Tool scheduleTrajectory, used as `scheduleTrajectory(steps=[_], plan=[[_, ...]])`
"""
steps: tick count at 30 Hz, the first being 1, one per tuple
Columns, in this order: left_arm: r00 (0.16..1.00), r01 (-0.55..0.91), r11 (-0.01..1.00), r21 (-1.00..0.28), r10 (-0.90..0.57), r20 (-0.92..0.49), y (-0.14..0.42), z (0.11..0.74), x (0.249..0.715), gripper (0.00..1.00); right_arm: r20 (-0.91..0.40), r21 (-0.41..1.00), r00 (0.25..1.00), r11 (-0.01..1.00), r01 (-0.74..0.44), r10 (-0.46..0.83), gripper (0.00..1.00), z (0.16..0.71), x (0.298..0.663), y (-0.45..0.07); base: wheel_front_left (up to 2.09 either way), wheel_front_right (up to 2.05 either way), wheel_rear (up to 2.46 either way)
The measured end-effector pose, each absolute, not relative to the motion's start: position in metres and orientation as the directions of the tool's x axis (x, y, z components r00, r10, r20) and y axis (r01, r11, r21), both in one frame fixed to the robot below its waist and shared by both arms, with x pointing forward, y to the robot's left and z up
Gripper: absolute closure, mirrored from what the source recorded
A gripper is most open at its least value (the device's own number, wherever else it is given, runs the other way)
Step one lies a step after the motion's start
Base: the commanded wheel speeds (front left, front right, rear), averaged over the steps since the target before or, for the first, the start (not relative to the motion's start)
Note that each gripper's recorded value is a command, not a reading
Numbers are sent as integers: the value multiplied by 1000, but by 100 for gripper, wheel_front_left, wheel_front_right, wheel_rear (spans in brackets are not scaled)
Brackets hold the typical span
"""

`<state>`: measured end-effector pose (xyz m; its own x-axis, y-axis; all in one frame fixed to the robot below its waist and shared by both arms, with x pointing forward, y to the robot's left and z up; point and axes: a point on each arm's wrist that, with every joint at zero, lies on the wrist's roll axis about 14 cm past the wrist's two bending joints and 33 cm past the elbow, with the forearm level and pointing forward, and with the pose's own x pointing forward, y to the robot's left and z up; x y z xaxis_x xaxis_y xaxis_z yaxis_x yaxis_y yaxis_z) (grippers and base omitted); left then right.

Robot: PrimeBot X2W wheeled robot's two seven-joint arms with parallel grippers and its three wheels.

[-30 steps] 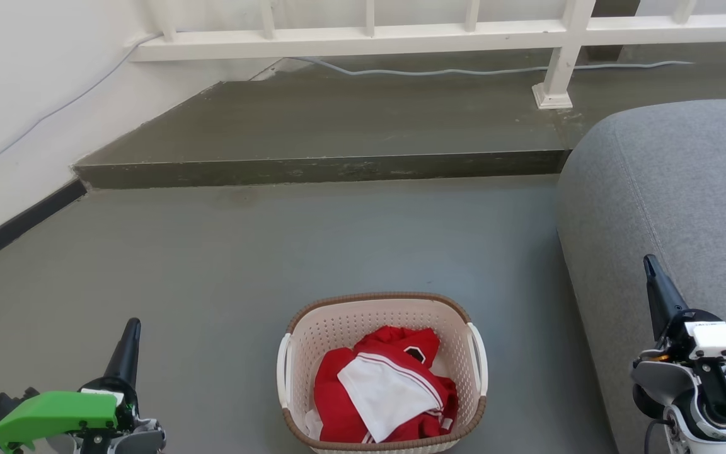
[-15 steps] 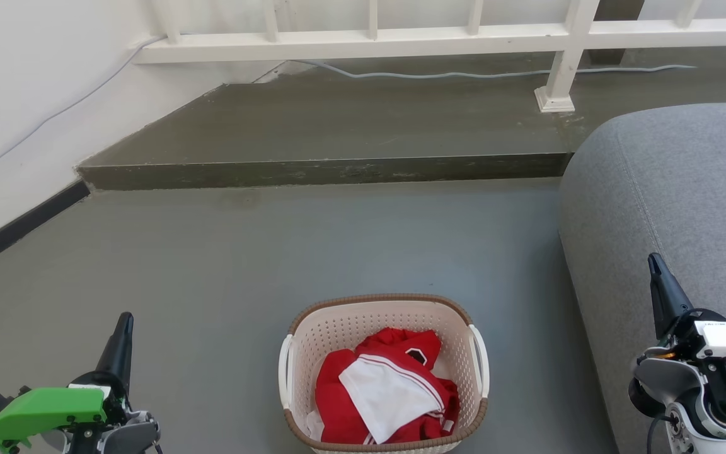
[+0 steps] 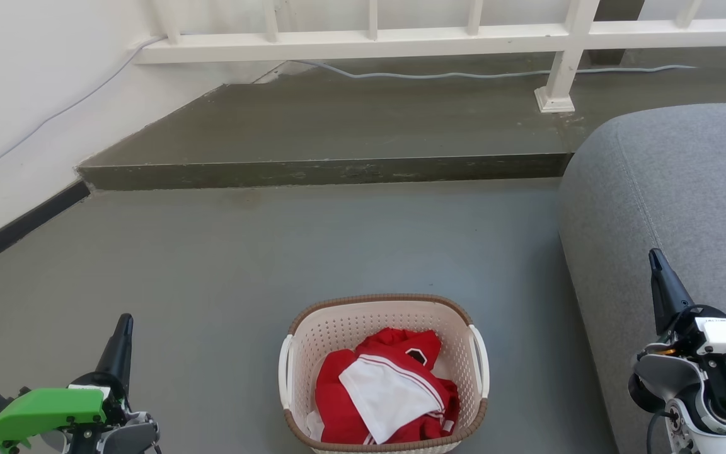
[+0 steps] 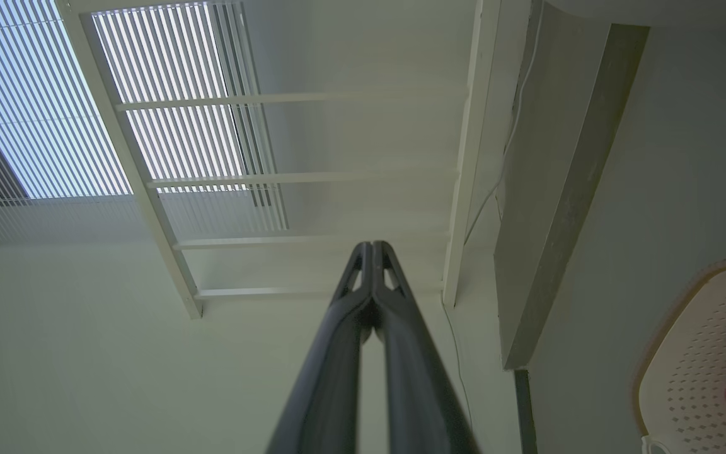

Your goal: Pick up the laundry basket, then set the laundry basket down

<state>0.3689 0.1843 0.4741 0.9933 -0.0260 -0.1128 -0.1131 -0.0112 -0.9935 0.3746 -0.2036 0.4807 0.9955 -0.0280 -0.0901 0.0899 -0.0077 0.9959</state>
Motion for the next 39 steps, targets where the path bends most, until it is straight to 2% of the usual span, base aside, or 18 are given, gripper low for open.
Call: scheduleTrajectory(steps=[39], plan=[[995,-100,-12,-995,-22,-100,186,477,372,100,-98,995,995,-11,98,-27,100,478,374,-204,0,0,0]])
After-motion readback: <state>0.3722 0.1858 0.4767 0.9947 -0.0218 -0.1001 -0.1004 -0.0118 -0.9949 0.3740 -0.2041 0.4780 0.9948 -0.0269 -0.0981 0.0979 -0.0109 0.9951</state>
